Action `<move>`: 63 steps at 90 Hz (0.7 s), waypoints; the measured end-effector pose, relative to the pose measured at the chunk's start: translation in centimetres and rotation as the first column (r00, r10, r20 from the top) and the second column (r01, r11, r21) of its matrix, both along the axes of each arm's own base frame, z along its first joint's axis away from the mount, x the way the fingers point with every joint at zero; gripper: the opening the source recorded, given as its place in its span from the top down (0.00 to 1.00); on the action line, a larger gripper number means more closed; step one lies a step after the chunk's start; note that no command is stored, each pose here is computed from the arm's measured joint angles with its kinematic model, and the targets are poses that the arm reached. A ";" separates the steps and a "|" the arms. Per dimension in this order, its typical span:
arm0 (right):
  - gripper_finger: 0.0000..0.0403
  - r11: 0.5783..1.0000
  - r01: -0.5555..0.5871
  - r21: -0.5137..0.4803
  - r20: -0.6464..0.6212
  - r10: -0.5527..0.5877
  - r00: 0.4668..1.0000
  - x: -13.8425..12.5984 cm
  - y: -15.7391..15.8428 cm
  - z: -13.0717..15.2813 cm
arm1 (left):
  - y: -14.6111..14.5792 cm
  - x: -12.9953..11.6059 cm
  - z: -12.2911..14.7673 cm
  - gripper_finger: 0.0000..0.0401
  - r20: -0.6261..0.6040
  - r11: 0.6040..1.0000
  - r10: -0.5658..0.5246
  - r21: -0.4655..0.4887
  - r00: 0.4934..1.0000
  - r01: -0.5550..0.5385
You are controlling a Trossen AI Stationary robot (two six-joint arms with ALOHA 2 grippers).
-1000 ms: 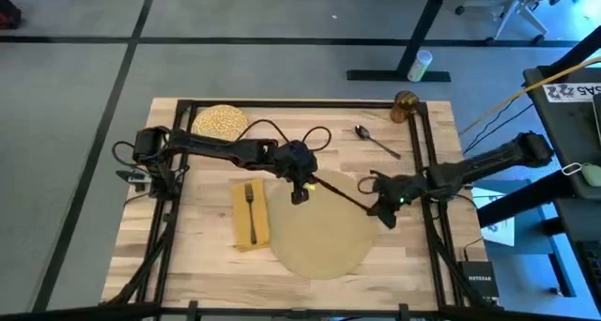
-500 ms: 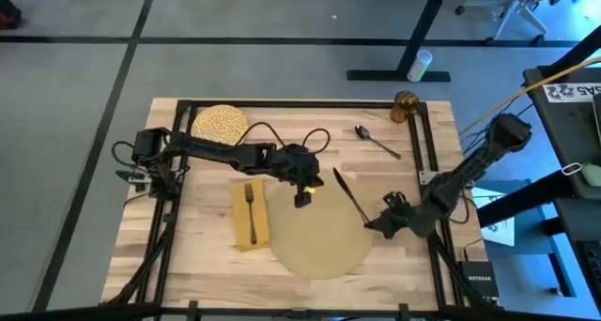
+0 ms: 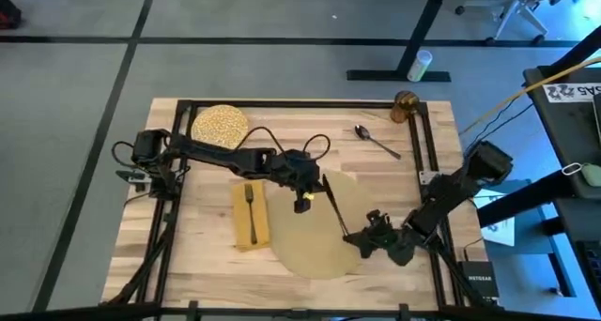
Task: Set table place
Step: Put the black table knife on the right of the yellow placemat
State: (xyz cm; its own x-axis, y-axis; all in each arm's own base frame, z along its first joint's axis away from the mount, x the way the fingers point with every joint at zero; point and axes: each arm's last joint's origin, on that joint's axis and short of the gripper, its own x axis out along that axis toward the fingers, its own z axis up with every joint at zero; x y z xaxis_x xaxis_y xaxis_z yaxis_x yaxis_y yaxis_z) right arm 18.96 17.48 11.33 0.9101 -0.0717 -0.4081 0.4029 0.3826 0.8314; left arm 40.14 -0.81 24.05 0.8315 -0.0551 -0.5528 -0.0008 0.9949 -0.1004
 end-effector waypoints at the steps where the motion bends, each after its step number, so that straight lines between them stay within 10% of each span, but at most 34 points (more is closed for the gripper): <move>1: 1.00 1.000 0.006 -0.007 0.000 -0.006 1.000 0.1 0.1 0.0 | -0.1 0.0 0.0 1.00 0.000 1.000 -0.002 0.000 1.000 0.002; 63: 1.00 0.979 0.015 -0.204 -0.086 -0.033 0.996 1.2 3.9 1.8 | -5.1 -0.4 0.1 1.00 0.016 0.992 -0.126 -0.003 0.992 0.126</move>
State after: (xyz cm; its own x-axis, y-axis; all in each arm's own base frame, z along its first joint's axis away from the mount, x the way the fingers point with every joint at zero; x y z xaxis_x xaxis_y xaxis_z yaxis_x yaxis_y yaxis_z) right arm 20.13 21.38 13.12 0.8681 -0.1826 -0.4616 0.4825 0.5287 0.6983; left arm 39.79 -5.95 24.17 0.8261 -0.1622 -0.5396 0.1260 0.9866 -0.1037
